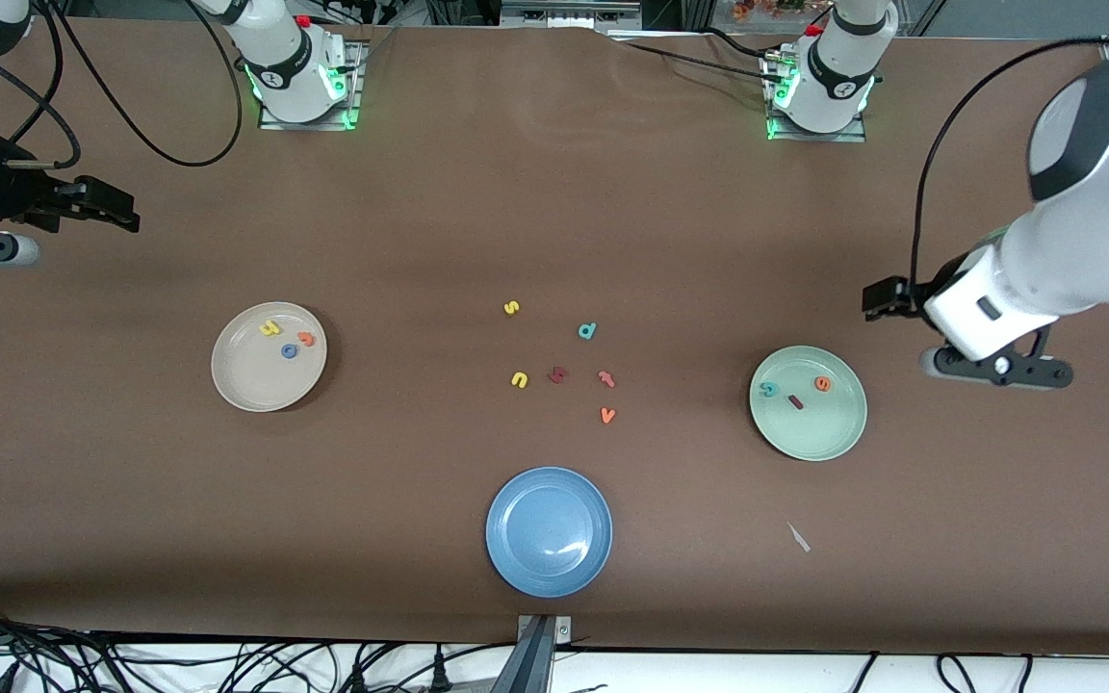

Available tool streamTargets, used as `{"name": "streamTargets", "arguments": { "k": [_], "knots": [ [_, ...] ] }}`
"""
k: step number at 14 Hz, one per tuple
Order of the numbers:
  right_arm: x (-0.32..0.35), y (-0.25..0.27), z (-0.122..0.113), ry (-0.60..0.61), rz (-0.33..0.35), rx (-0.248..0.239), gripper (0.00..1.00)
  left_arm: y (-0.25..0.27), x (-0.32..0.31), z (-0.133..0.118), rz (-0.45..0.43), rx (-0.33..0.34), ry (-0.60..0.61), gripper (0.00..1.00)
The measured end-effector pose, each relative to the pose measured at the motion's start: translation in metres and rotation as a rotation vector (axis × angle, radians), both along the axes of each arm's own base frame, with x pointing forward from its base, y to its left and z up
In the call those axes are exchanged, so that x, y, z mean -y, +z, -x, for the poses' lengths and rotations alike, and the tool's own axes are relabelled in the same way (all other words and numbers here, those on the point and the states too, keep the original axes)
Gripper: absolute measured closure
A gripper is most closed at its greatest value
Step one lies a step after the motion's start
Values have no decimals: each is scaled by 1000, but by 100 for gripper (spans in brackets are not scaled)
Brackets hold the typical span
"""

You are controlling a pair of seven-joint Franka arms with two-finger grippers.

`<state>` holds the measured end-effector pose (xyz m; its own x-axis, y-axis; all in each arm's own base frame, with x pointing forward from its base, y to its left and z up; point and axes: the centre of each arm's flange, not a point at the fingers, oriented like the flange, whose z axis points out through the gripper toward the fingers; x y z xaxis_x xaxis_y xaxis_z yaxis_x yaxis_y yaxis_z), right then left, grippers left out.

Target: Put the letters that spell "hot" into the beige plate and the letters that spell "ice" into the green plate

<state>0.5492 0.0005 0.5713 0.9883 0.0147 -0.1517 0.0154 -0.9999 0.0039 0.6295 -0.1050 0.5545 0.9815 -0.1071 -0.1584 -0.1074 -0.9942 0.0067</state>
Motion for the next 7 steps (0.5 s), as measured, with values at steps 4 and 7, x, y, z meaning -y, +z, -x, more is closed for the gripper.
{"name": "streamTargets", "arguments": {
  "k": [4,7],
  "knots": [
    [1,0,0,-2,0,1,0,45,16,24,-29,41,-7,0],
    [1,-1,-1,-2,0,0,0,64,-14,40,11,42,-37,0]
  ]
}}
